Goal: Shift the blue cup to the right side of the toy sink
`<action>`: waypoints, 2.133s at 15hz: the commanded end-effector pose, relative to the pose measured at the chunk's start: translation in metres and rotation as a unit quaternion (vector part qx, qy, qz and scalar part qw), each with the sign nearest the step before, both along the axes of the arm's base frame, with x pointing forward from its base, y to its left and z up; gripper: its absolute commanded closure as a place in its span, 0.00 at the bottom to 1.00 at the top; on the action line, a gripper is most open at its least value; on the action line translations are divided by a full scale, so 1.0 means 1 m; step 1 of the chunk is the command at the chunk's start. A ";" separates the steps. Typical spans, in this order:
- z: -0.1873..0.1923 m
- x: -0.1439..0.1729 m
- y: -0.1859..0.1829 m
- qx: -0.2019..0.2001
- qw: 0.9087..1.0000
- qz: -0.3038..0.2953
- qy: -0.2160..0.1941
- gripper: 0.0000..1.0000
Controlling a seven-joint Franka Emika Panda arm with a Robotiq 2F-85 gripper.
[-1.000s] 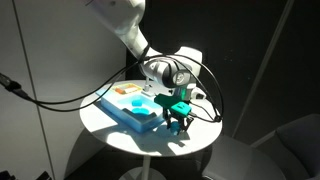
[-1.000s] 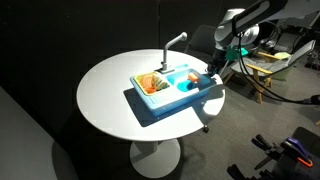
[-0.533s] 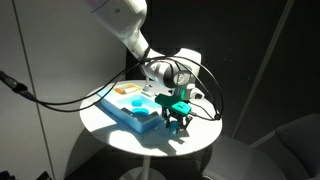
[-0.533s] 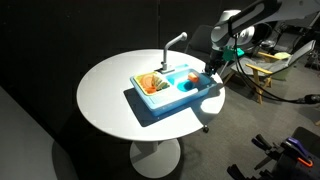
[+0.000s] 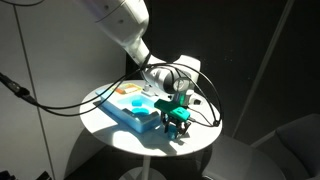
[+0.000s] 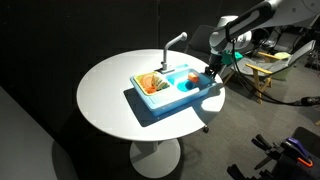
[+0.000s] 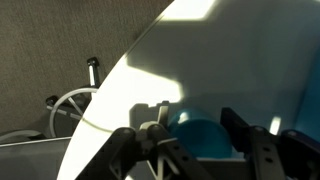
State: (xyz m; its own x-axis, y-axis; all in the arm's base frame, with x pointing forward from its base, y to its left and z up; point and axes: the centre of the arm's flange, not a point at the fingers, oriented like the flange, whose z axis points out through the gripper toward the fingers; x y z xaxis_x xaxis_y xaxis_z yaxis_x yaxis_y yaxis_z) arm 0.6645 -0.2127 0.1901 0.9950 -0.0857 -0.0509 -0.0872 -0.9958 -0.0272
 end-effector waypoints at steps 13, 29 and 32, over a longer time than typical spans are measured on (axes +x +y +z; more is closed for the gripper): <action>0.009 0.002 0.005 -0.001 1.000 0.022 0.023 0.00; 0.110 -0.062 0.076 0.006 0.999 0.026 0.018 0.00; 0.121 -0.086 0.099 0.006 0.999 0.027 0.021 0.00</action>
State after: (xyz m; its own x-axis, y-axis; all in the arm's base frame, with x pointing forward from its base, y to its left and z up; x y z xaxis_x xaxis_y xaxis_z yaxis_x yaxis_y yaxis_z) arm 0.6167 -0.1374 0.2930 0.9962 -0.0184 -0.0847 -0.0225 -0.9986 -0.0477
